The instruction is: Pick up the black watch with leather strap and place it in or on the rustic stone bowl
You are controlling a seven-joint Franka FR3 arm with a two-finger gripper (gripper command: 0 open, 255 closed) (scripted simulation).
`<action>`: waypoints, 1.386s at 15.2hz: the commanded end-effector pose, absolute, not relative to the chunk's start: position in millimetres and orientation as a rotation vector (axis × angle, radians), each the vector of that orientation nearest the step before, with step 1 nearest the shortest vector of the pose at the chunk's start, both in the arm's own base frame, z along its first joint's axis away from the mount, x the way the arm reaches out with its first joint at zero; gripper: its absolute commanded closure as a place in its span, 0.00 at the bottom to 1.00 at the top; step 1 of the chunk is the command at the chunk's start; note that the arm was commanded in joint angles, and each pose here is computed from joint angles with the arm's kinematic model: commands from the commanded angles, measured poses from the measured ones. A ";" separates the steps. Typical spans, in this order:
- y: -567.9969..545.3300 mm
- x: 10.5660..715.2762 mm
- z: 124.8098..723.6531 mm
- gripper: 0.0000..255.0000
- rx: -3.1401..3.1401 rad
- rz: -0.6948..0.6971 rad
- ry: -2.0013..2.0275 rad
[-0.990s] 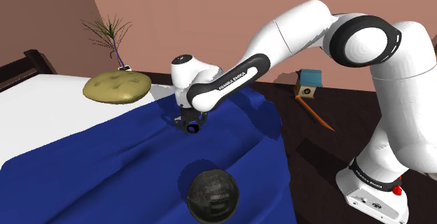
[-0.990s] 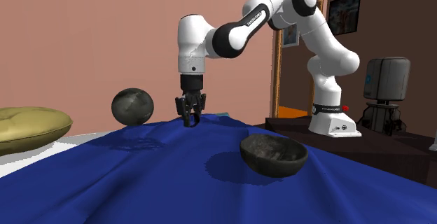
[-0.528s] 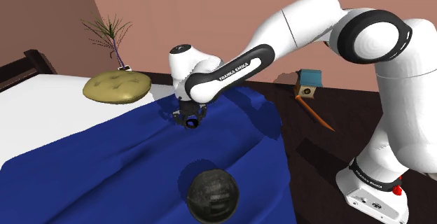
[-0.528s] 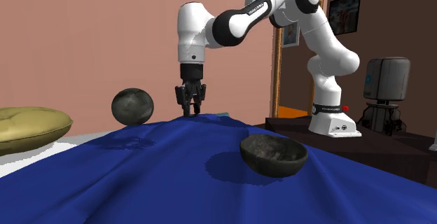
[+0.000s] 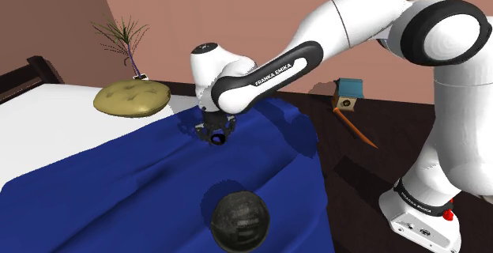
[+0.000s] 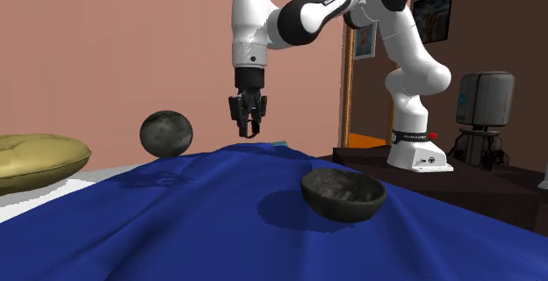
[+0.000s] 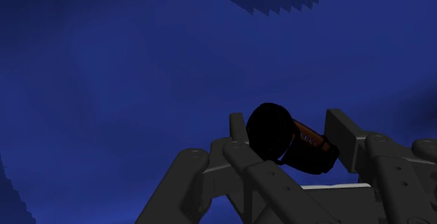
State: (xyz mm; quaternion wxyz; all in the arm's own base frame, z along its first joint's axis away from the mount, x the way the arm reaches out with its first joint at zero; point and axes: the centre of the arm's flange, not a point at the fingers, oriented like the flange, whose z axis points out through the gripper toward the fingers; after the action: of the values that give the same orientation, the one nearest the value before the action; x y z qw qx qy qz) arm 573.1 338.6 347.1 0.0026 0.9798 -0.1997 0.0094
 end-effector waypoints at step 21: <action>445.1 350.3 328.5 1.00 3.073 0.030 -0.627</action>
State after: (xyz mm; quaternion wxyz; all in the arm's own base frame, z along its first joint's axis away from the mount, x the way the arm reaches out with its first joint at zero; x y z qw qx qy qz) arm 351.7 442.6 333.3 0.0028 0.9798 -0.1996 0.0094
